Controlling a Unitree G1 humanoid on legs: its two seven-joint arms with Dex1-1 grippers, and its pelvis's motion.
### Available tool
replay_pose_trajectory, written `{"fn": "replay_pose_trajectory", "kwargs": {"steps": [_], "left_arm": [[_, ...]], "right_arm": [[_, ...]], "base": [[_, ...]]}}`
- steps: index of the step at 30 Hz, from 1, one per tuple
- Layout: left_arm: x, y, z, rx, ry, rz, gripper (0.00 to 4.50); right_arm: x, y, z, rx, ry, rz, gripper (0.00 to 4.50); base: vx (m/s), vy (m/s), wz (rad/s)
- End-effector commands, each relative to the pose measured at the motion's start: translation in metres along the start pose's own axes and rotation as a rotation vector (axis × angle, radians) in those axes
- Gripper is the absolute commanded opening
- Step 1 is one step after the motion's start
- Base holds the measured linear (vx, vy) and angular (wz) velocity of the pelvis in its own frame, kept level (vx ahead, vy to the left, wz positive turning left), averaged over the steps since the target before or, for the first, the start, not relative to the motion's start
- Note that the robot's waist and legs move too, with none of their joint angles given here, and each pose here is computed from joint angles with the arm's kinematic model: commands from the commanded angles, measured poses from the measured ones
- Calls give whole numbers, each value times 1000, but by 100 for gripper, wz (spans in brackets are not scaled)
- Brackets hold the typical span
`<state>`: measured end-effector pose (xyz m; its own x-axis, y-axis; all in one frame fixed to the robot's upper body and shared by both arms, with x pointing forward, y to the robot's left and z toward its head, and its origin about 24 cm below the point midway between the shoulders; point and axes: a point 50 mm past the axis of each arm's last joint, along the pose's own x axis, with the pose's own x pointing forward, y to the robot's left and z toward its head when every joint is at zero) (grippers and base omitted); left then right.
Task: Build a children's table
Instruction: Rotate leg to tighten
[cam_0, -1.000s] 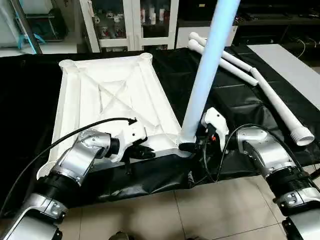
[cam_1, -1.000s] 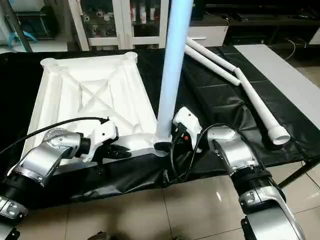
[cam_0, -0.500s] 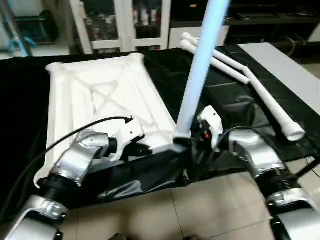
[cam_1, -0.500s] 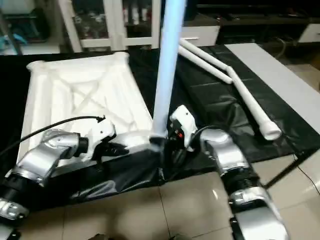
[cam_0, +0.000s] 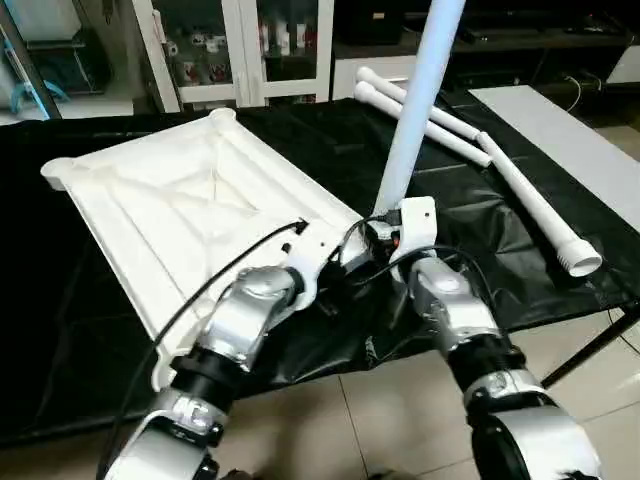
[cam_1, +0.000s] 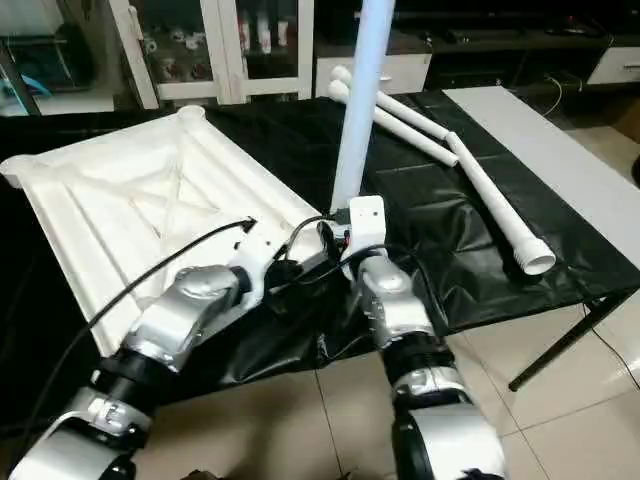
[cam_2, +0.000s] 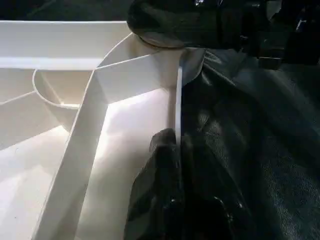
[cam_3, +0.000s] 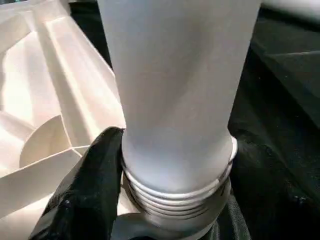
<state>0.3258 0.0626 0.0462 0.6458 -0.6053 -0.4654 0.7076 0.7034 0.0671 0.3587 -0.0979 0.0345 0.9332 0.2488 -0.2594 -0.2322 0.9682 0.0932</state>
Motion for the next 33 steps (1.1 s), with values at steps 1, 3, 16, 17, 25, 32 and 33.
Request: {"fn": "replay_pose_trajectory", "kwargs": {"steps": [1,3,16,17,25,32,33], "left_arm": [[6,-8,8,-5,-32,-12,0],[-1,-1,2,34,-14,-38,0],[-61,13,-33,186,78,-385,0],[-61,13,-33,186,78,-385,0],[-79,14,-37,197,107,-521,0],[-78,15,-36,199,105,-507,0],[-78,16,-36,199,103,-506,0]], "right_arm": [[2,30,-13,-16,62,110,272],[0,28,-9,-20,40,195,307],[-49,-27,6,-261,113,633,401],[-49,-27,6,-261,113,633,401],[-64,-42,14,-291,151,758,401],[-62,-40,13,-274,159,775,357],[-62,-40,12,-273,166,783,357]], "base": [[0,0,0],[0,0,0],[0,0,0],[0,0,0],[0,0,0],[0,0,0],[0,0,0]]}}
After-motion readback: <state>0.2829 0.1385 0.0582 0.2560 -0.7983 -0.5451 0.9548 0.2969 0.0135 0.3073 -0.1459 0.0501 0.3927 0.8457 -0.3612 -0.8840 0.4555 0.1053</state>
